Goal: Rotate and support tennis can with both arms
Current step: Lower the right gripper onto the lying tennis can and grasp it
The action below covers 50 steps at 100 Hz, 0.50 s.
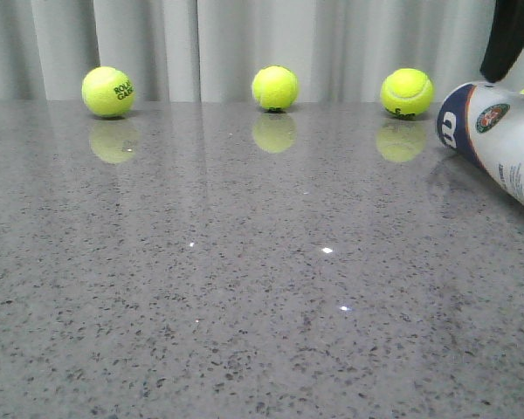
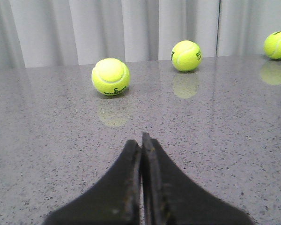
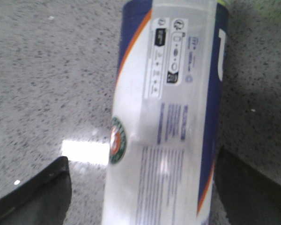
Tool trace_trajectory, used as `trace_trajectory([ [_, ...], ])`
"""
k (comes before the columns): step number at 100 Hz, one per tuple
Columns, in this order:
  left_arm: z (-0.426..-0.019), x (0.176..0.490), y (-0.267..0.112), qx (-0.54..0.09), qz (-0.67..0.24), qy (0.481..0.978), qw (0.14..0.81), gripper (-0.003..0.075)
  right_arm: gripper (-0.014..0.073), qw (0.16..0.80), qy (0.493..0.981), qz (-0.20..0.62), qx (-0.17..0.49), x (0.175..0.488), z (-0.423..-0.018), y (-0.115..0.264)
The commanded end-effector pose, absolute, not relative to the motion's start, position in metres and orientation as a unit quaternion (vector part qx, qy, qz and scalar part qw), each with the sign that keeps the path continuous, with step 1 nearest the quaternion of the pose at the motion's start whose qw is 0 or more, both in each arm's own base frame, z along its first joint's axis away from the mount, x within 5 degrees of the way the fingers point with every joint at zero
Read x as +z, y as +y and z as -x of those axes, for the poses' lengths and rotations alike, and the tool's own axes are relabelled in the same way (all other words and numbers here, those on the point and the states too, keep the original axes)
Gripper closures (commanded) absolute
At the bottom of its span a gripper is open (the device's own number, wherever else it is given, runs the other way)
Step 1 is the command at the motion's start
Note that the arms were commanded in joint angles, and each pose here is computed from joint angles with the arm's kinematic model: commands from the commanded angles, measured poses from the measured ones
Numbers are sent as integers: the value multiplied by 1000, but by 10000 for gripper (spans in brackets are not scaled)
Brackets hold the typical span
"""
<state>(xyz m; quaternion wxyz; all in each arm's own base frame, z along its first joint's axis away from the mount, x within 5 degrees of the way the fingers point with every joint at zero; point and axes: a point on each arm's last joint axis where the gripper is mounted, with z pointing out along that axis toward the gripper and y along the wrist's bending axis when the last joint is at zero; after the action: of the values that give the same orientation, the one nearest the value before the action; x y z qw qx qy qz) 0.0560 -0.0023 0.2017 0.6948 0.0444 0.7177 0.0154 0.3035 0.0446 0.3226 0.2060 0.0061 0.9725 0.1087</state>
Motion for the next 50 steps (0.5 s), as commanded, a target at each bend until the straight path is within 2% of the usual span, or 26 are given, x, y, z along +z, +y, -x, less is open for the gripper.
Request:
trace_trajectory([
  [1,-55,196,-2,15,-42,691,722,738,-25,230,966,-14,115,330,-315,41],
  [36,-55,196,-2,15,-42,691,722,738,-22,171,978,-25,113,292,-337,43],
  [43,-55,196,-2,15,-42,691,722,738,34,170,979,-25,113,292,-337,43],
  [50,-55,196,-2,15,-42,691,722,738,151,169,979,-24,114,293,-337,43],
])
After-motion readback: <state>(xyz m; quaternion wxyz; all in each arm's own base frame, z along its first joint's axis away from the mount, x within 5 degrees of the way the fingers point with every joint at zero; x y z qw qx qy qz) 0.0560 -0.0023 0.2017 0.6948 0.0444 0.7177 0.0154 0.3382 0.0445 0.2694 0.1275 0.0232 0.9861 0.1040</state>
